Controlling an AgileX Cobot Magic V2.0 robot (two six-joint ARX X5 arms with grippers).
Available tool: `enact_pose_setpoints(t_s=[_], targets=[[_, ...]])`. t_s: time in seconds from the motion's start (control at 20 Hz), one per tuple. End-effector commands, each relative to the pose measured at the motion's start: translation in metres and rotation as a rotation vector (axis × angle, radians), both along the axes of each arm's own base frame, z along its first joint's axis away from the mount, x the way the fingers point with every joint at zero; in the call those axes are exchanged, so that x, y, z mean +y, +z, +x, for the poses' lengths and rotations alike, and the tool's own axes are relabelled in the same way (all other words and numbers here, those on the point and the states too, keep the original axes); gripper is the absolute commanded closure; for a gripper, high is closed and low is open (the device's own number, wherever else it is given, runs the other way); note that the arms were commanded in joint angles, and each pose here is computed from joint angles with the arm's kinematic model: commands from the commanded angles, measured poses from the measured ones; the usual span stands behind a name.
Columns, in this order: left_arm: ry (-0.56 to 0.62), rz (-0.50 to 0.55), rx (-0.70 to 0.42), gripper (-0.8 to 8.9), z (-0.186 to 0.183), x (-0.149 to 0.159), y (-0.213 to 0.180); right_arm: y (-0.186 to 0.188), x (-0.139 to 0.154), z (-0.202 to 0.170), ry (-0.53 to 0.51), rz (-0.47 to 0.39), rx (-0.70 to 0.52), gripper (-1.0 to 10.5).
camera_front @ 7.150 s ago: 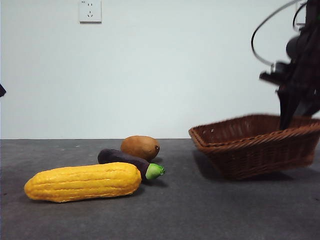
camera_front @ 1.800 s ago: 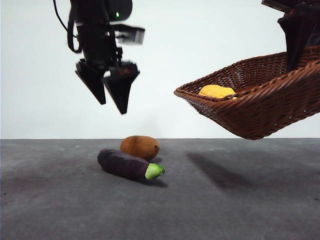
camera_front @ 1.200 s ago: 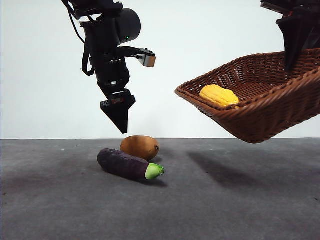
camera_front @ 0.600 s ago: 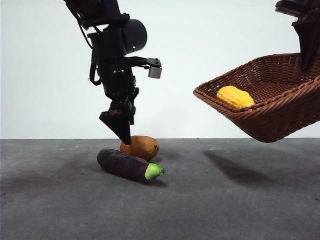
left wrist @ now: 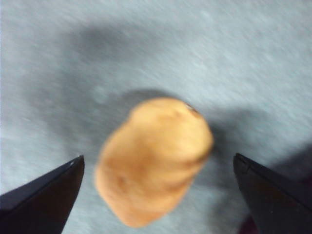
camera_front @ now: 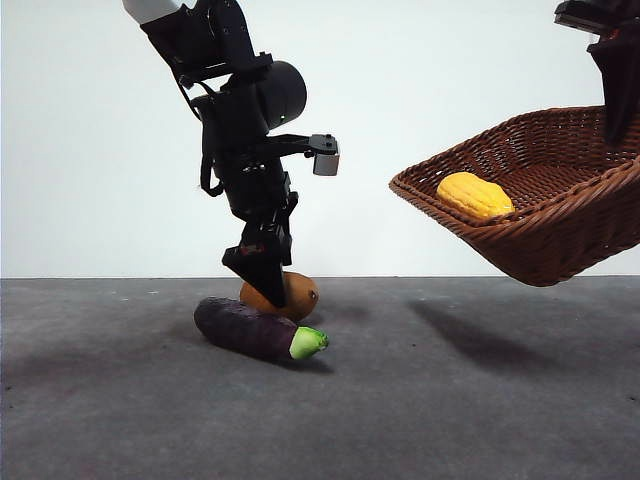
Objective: Help me put the vegetables on the table into the basket
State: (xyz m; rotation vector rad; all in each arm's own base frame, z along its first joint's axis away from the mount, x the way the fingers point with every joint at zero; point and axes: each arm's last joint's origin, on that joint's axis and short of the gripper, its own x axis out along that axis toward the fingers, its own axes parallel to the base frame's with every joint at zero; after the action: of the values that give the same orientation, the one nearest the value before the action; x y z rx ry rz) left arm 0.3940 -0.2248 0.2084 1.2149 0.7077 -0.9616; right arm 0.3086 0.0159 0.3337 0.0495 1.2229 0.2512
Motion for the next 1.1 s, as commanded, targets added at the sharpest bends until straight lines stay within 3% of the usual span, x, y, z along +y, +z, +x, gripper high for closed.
enact_pose_setpoints(t_s=[0.05,0.65,0.7,0.8,0.9,0.95,1.1], targets=[[0.003,0.000,0.017,0.86,0.003,0.002,-0.009,0.002,0.000,-0.001,0.008,0.006,-0.017,9.6],[0.038,0.012,0.061,1.10,0.013,0.006,-0.035,0.002,0.000,0.000,0.014,0.004,-0.027,9.6],[0.038,0.012,0.060,2.21,0.013,0.006,-0.035,0.002,0.000,0.000,0.015,0.004,-0.029,9.6],[0.039,0.013,0.055,5.46,0.013,0.006,-0.035,0.002,0.000,0.000,0.015,0.004,-0.033,9.6],[0.039,0.013,0.056,7.44,0.013,0.006,-0.035,0.002,0.000,0.000,0.015,0.004,-0.033,9.6],[0.039,0.012,0.055,7.88,0.013,0.006,-0.034,0.002,0.000,0.000,0.015,0.004,-0.033,9.6],[0.030,-0.010,0.019,7.93,0.013,0.000,-0.019,0.002,0.000,0.000,0.014,0.004,-0.034,9.6]])
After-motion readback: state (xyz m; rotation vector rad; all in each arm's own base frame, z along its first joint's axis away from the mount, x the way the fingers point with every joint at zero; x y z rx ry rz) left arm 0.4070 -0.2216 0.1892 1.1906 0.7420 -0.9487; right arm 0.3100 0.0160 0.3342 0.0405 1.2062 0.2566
